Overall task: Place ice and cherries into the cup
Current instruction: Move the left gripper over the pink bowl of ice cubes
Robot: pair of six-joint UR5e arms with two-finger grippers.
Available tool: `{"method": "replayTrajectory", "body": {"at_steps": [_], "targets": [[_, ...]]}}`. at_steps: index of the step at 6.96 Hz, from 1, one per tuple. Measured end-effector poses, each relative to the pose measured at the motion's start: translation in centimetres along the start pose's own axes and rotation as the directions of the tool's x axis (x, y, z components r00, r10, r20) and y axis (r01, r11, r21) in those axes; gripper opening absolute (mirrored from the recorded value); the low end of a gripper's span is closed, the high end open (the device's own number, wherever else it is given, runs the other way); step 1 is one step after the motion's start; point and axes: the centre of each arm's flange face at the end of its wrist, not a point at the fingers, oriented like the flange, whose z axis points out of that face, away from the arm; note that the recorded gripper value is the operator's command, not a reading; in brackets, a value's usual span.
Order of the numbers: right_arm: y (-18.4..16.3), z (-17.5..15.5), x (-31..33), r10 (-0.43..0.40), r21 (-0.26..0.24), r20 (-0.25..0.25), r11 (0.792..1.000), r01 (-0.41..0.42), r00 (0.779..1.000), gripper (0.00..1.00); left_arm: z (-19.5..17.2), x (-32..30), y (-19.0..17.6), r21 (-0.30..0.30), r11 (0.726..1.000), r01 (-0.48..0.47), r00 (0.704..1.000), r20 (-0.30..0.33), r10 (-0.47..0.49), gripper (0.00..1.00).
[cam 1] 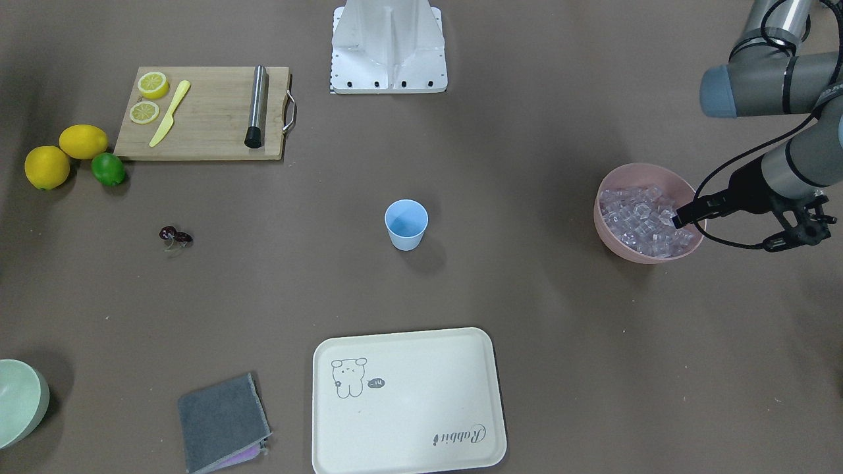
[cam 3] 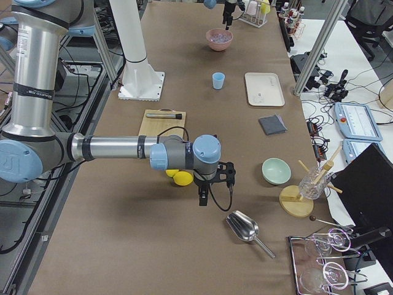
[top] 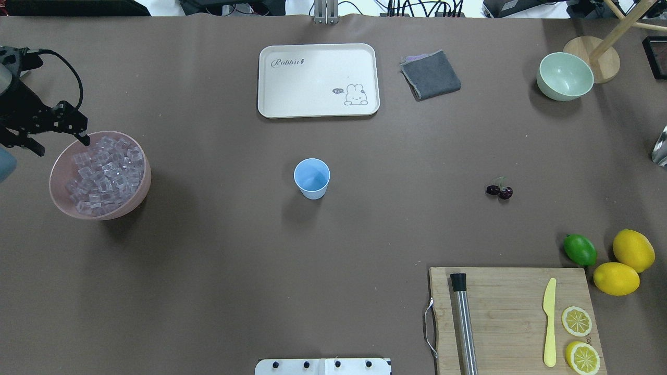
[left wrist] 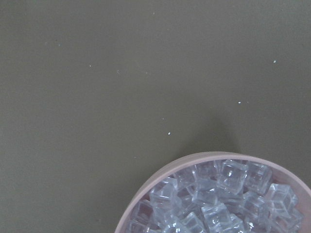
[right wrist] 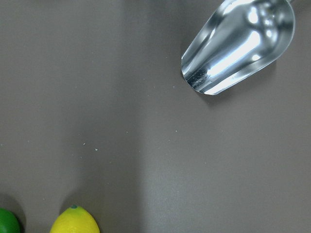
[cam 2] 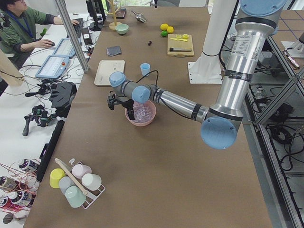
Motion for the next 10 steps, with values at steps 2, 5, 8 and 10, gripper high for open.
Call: {"method": "replayTrajectory", "body": {"at_steps": [2,5,8,10], "targets": [[0.0,0.0,0.0,0.001,-0.001,0.000,1.000,-0.001,1.000,1.00,1.6,-0.2,-0.4,-0.013,1.000,0.027,1.000,0.009,-0.027,0.98],[0.1,0.1,0.1,0.003,-0.003,-0.001,1.000,-0.003,1.000,1.00,3.8,0.1,-1.0,-0.009,0.997,0.075,0.997,-0.016,-0.075,0.98],[0.5,0.4,0.4,0.010,-0.010,-0.001,1.000,-0.010,1.000,1.00,2.7,2.0,-0.5,-0.007,0.994,0.111,0.993,-0.027,-0.111,0.97],[0.6,0.5,0.5,0.011,-0.013,-0.001,1.000,-0.011,1.000,1.00,1.7,3.3,0.2,-0.017,0.991,0.129,0.992,-0.014,-0.129,0.97]]}}
